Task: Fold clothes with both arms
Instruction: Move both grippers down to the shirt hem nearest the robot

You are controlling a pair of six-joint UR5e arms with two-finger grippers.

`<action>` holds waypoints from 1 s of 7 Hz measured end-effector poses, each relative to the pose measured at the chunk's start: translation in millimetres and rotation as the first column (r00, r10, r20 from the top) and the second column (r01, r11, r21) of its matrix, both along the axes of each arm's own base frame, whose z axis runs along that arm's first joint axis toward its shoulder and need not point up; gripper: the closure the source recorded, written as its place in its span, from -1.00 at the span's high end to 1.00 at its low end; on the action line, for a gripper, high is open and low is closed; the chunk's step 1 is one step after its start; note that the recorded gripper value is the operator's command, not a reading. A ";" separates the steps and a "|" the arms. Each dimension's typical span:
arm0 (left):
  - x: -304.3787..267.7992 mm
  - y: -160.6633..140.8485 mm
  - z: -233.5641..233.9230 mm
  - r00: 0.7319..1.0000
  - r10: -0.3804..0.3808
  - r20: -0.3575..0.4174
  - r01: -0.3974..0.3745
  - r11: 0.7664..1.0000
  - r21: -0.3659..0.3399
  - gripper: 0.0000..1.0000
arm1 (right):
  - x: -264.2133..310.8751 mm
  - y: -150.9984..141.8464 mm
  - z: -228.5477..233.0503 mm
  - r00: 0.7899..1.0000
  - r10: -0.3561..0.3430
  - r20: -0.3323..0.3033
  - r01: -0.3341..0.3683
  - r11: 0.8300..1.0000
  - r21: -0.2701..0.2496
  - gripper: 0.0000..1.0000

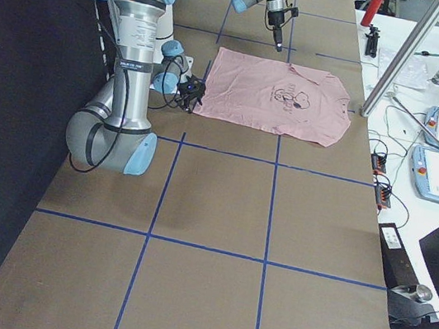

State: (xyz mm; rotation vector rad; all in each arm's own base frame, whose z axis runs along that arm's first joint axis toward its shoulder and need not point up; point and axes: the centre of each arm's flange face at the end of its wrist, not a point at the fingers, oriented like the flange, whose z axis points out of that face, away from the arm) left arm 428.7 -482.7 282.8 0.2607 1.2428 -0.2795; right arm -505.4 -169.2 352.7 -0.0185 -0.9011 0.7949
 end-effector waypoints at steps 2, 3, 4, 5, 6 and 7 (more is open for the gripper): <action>0.0 0.2 -0.2 1.000 0.000 -0.001 0.000 1.000 0.000 0.70 | 2.2 -0.6 -1.7 1.000 0.003 -0.002 -0.003 1.000 0.002 -1.00; 0.8 0.9 -0.2 1.000 0.001 -0.001 -0.001 1.000 -0.002 0.70 | 2.2 -0.2 -0.9 1.000 0.003 -0.013 -0.003 1.000 0.002 -1.00; 3.2 3.4 -0.8 1.000 0.001 -0.006 -0.001 1.000 -0.012 0.73 | 2.5 0.1 -2.6 1.000 0.002 -0.017 -0.002 1.000 0.003 -1.00; 9.9 12.1 -1.1 1.000 0.002 -0.020 -0.003 0.999 -0.052 0.74 | 3.9 0.0 -6.8 1.000 0.003 -0.010 -0.003 1.000 0.003 -1.00; 20.5 34.0 1.7 1.000 -0.001 -0.029 -0.003 0.994 -0.110 0.75 | 7.3 -0.7 -12.1 1.000 0.003 0.001 -0.003 1.000 0.002 -1.00; 33.5 76.1 11.2 1.000 0.001 -0.010 -0.002 0.988 -0.157 0.75 | 10.9 -1.1 -17.3 1.000 0.001 0.011 -0.001 1.000 0.001 -1.00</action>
